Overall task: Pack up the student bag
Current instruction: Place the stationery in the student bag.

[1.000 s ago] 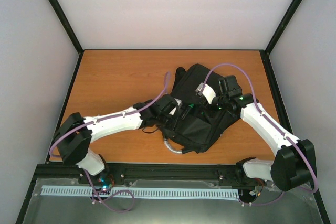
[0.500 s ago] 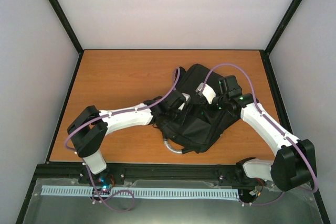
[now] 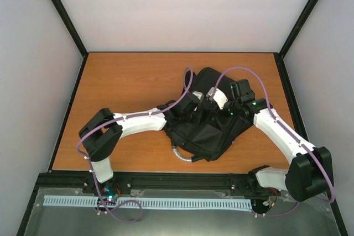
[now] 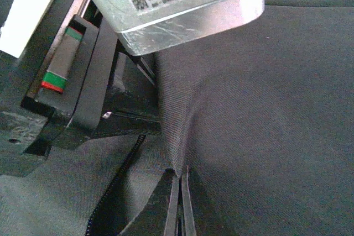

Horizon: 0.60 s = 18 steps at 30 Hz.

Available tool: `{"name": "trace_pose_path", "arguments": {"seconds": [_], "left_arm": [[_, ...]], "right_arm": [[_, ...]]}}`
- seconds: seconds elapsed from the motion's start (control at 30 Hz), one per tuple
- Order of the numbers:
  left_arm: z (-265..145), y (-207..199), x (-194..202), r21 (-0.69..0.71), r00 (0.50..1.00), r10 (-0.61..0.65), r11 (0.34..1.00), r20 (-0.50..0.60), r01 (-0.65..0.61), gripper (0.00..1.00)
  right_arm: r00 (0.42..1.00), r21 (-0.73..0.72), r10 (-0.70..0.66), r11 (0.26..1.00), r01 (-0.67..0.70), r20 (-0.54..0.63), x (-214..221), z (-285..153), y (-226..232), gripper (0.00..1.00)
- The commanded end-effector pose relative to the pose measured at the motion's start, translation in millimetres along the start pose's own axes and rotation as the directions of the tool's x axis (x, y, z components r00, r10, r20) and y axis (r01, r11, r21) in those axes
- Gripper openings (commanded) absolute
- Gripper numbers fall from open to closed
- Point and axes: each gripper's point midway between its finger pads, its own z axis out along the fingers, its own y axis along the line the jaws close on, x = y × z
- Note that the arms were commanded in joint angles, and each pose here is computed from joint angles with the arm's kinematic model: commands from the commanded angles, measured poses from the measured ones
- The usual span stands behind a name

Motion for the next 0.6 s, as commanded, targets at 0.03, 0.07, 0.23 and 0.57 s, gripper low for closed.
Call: {"name": "trace_pose_path", "arguments": {"seconds": [0.03,0.07,0.23,0.57], "left_arm": [[-4,-8,-13,0.047,0.996,-0.048,0.998,0.073,0.044,0.01],[-8,-7,-12,0.05,0.996,-0.05,0.998,0.069,0.047,0.02],[-29,-6,7,0.056,0.999,-0.034,0.998,-0.024,0.035,0.13],[-81,48,67,-0.089,0.988,-0.101,0.992,-0.116,0.09,0.35]], "right_arm": [[0.999,-0.021,-0.027,0.999,0.028,0.046,-13,-4,6,0.03],[0.999,-0.021,-0.026,0.999,0.027,0.046,-13,-4,6,0.03],[0.998,-0.02,-0.027,0.999,0.028,0.048,-14,-4,6,0.03],[0.998,-0.021,-0.031,0.999,0.032,0.052,-15,-5,6,0.03]]}}
